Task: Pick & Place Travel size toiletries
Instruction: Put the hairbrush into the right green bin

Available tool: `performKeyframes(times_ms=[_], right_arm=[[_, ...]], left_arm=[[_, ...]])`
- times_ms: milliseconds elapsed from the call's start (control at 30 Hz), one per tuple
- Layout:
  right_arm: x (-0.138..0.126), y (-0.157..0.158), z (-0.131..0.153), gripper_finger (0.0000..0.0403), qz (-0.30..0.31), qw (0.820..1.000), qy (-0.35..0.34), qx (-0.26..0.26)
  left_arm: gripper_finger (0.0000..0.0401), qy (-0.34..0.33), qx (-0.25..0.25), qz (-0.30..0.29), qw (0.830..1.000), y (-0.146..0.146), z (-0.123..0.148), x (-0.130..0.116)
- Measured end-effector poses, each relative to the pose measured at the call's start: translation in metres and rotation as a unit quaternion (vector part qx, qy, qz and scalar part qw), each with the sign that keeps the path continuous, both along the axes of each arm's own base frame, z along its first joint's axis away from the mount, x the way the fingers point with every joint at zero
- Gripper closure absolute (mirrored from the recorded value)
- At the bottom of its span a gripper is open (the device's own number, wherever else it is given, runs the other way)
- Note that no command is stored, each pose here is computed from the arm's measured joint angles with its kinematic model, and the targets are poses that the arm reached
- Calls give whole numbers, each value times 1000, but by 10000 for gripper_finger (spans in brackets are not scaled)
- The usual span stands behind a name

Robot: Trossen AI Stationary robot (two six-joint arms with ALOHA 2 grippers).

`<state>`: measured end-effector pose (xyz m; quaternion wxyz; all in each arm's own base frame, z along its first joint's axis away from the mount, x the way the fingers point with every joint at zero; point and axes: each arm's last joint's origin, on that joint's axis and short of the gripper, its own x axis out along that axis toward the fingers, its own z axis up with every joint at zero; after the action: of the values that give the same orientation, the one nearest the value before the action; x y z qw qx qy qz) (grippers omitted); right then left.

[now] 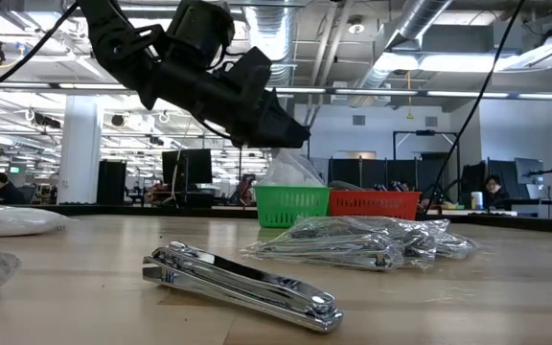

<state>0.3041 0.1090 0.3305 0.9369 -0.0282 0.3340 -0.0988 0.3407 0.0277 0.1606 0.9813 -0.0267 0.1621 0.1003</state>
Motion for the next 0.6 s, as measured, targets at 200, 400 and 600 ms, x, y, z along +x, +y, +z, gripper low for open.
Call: performKeyframes(times_ms=[200,400,600], right_arm=[[0,0,0,284,0,1000,1,0],[-2,4,-1,284,4,1000,5,2],[-4,9,-1,284,11,1000,6,2]], left_arm=[[222,14,9,-4,1000,-7,-2,0],[222,35,-22,-48,998,-25,-7,-1],[222,49,-30,-95,994,-46,-9,-3]])
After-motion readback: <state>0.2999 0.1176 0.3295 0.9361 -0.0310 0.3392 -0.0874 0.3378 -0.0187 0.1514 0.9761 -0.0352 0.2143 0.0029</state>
